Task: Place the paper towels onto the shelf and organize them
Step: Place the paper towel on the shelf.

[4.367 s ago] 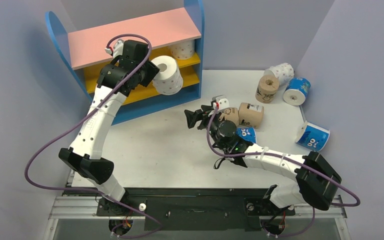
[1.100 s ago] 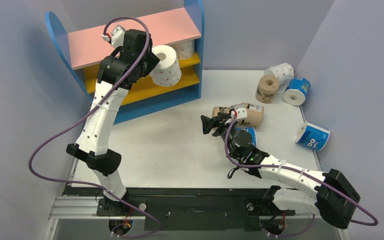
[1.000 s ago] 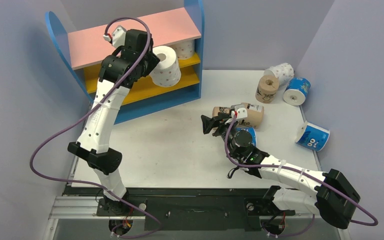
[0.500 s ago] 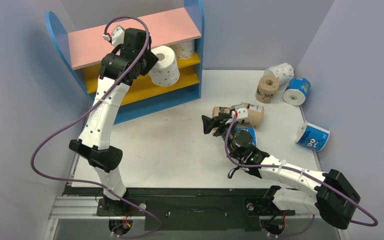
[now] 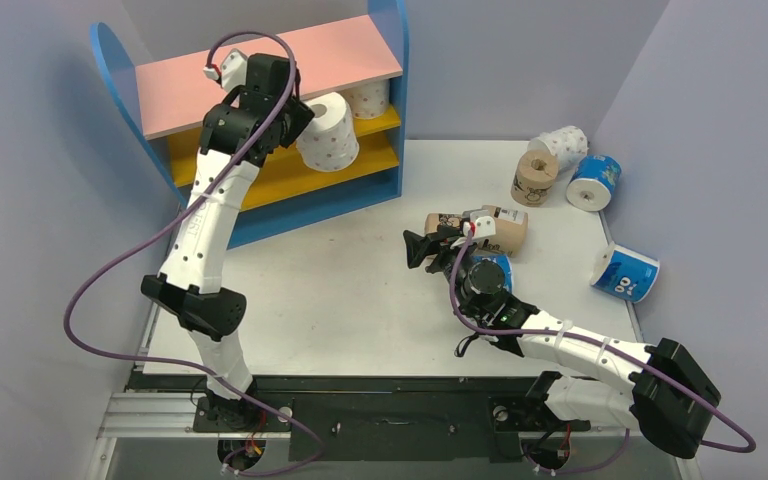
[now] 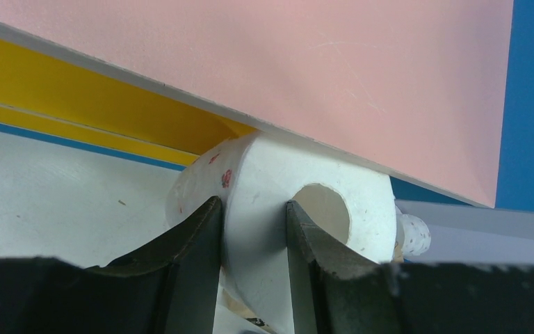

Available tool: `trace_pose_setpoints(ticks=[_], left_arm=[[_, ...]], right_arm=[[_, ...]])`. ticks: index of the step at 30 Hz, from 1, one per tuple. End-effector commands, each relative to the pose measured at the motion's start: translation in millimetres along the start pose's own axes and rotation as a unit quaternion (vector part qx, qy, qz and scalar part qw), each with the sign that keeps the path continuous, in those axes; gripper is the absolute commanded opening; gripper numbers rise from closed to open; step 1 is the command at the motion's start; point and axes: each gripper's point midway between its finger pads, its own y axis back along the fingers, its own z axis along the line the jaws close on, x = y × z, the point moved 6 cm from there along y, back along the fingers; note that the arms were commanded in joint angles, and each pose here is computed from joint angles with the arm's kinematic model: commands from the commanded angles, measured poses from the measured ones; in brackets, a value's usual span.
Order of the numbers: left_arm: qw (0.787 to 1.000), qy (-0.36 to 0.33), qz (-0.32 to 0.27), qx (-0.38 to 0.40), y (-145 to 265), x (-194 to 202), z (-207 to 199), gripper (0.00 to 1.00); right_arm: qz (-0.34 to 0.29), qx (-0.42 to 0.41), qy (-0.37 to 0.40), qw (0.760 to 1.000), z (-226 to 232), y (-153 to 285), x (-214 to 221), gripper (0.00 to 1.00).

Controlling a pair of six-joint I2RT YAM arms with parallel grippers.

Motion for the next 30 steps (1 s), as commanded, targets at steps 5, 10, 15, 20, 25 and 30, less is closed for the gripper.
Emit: trace_pose_setpoints(ticks=[5,10,15,20,25,30], left_arm=[[0.997,0.029,-0.062,0.020,-7,-31,-12,0.00],[0.997,0.015,-0.065,0.035,-6,-29,-18,0.00],[0.996,-0.014,-0.069,0.047,-3,-24,-24,0.00],[0.995,-0.036,-0.074,0.060,1,-20,-32,0.00],[0.994,-0.044,-0.079,0.057,-2,-19,-33,0.00],[0.994,-0.041,-0.083,0.056,-3,-20,-33,0.00]], right_arm=[[-0.029,-0.002,-0.020,0.999,4,-7,-14,0.72],[-0.054,-0.020,-0.032,0.998,17,-19,-28,0.72],[-0.079,-0.040,-0.040,0.995,32,-38,-37,0.72],[-0.102,-0.073,-0.033,0.992,48,-54,-44,0.73],[-0.119,-0.093,-0.012,0.988,60,-68,-54,0.74],[-0.134,-0.090,-0.007,0.987,70,-89,-60,0.76]])
